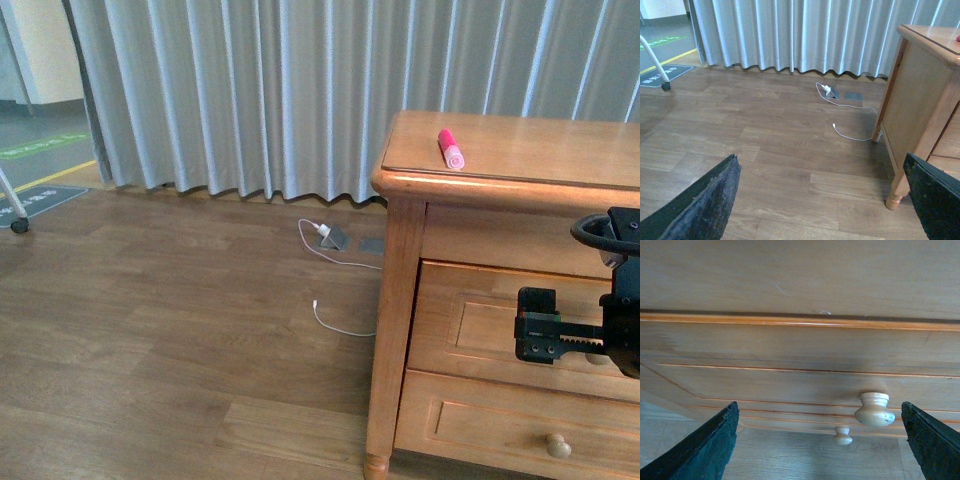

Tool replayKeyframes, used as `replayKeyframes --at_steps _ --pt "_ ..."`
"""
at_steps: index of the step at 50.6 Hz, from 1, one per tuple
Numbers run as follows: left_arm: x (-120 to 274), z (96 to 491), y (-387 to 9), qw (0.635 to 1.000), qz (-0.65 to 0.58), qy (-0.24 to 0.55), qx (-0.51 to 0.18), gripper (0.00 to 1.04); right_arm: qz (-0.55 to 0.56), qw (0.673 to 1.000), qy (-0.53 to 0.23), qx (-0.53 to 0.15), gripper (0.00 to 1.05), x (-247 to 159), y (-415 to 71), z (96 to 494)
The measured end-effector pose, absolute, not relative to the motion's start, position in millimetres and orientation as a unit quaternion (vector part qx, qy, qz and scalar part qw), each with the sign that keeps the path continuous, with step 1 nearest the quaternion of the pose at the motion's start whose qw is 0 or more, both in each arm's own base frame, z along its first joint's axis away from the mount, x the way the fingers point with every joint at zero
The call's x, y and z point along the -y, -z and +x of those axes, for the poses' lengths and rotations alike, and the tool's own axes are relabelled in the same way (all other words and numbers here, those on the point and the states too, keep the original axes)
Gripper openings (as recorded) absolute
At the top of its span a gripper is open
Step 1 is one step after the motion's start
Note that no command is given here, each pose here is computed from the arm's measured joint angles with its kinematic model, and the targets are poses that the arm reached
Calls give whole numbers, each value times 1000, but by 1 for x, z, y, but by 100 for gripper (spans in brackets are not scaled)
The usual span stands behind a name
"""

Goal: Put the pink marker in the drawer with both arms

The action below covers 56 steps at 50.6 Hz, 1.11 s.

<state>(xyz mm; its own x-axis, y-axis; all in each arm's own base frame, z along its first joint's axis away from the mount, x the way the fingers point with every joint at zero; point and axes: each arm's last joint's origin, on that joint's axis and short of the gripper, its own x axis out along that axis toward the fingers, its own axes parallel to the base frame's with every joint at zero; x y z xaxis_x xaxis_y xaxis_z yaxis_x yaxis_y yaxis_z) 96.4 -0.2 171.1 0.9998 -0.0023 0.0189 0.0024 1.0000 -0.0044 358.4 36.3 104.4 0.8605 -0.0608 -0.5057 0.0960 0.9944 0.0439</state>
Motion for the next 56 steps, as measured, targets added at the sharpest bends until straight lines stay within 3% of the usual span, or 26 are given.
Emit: replayKeyframes --at_steps 47,56 --pt "0 96 -171 1000 -2 1 9 99 25 960 75 -269 96 -15 -71 380" --pt "0 96 -171 1000 -2 1 9 99 27 962 76 -261 73 -12 -72 381"
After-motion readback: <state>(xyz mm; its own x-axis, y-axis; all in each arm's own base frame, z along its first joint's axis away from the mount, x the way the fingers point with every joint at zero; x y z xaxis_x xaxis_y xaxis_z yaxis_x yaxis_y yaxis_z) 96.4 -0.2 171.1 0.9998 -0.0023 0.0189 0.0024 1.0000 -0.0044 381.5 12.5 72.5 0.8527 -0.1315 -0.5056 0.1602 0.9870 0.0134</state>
